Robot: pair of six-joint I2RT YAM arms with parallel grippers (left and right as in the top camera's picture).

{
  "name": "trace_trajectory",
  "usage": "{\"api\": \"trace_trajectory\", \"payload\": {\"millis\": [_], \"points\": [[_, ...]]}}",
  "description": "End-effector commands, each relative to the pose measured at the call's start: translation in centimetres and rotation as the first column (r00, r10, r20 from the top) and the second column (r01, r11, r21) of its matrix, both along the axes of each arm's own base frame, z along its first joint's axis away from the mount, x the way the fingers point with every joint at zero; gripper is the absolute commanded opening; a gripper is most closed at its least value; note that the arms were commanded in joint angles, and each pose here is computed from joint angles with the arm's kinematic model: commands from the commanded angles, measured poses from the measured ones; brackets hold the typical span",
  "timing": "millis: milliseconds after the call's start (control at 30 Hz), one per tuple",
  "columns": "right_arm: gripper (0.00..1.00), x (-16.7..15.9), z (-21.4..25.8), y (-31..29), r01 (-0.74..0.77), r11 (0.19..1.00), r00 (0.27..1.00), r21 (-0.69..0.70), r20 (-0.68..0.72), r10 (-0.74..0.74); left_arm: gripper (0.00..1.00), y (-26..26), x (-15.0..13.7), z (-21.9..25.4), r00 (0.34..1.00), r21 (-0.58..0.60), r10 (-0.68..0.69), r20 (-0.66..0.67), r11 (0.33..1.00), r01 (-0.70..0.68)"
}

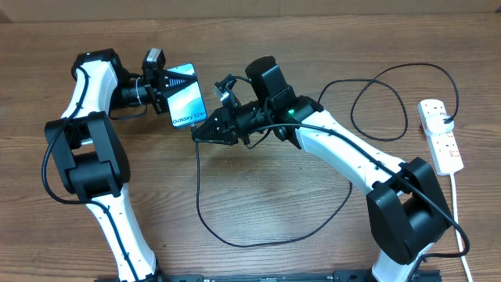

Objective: Plug charger to phone and switch on socket

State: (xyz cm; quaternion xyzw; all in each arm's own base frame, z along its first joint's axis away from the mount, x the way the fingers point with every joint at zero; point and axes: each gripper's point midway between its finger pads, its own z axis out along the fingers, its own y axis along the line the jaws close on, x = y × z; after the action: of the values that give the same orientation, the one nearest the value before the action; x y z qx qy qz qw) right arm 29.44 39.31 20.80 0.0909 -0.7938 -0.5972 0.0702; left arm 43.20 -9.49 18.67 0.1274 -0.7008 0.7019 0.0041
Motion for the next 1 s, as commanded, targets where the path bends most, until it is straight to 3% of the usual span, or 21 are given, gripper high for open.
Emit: {"api": "trace_trajectory", "payload": {"millis": [0,967], "points": [[0.04,0.41,0.46,-0.33,0.011,1.0,1.0,0.01,0.021,-0.011,0.04,-0.24,0.17,1.42,0.999,-0.018,0.007,0.032,1.0,-0.007],[0.04,0.36,0.6,0.25,0.021,1.0,0.999,0.009,0.026,-0.021,0.04,-0.22,0.3,1.35,0.998,-0.014,0.007,0.057,1.0,-0.007]]}}
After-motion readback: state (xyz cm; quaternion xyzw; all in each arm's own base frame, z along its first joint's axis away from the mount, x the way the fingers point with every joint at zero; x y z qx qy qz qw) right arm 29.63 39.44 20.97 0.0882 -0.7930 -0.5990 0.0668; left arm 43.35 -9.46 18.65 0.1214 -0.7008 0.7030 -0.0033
